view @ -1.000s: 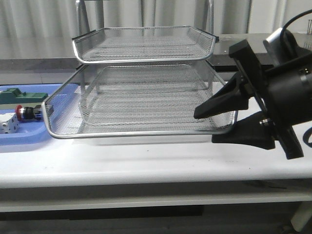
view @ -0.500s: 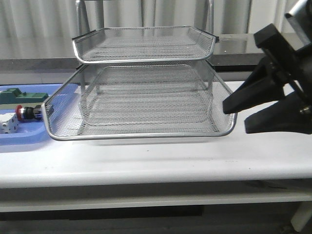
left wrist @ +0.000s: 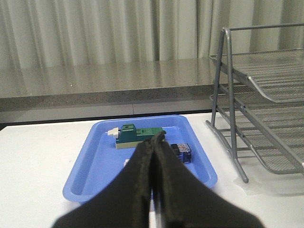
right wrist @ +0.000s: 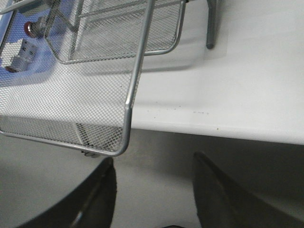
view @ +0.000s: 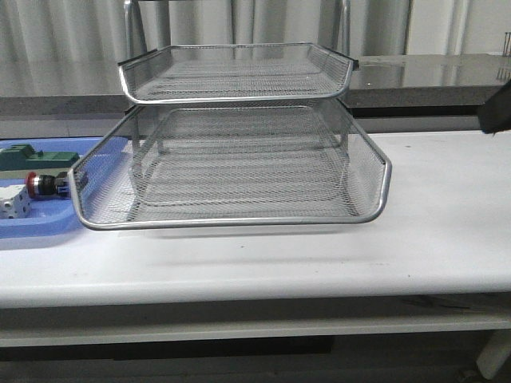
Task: Place button on rack with both arms
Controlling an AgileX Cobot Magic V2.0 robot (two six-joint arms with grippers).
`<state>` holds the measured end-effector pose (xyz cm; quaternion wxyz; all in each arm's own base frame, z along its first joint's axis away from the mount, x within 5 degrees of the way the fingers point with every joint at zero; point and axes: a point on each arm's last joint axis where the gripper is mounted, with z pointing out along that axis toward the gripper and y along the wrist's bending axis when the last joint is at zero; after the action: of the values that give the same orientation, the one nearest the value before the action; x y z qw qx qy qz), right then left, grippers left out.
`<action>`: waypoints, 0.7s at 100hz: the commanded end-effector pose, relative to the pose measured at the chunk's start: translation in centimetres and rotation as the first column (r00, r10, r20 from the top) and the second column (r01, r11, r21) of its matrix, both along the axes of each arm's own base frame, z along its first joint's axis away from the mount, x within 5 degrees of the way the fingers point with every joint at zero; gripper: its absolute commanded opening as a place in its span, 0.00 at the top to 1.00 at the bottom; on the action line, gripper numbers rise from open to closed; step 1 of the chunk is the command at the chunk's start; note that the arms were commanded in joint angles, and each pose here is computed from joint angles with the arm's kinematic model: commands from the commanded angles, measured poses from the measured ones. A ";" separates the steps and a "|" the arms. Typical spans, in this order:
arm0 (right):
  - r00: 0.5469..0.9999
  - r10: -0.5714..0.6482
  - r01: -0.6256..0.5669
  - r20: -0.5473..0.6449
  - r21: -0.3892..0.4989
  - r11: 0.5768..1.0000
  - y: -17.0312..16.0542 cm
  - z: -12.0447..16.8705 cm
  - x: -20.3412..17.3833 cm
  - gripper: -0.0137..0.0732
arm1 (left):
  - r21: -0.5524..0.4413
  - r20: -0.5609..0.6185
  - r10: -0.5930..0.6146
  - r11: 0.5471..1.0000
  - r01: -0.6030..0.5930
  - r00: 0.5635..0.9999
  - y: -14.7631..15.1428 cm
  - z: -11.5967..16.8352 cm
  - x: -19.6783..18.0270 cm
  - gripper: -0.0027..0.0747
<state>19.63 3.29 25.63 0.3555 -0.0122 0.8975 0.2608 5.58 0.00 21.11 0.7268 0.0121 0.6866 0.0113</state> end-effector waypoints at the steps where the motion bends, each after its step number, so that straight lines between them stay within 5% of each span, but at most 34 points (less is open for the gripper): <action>1: 0.996 -0.027 0.031 0.079 -0.043 0.999 -0.4 2.8 -0.8 0.40 | -0.006 0.057 -0.004 1.000 0.005 0.998 0.0 -1.0 0.0 0.99; 25: 0.984 -0.080 0.112 0.160 -0.197 0.974 -1.6 5.3 -2.5 0.40 | -0.006 0.057 -0.004 1.000 0.005 0.998 0.0 -1.0 0.0 0.99; 70: 0.967 -0.006 0.097 0.257 -0.343 0.934 -0.8 7.4 -4.7 0.40 | -0.006 0.057 -0.004 1.000 0.005 0.998 0.0 -1.0 0.0 0.99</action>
<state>15.30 2.73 31.08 0.4160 -0.0887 0.8990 0.1039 5.58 0.00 21.11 0.7268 0.0121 0.6866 0.0113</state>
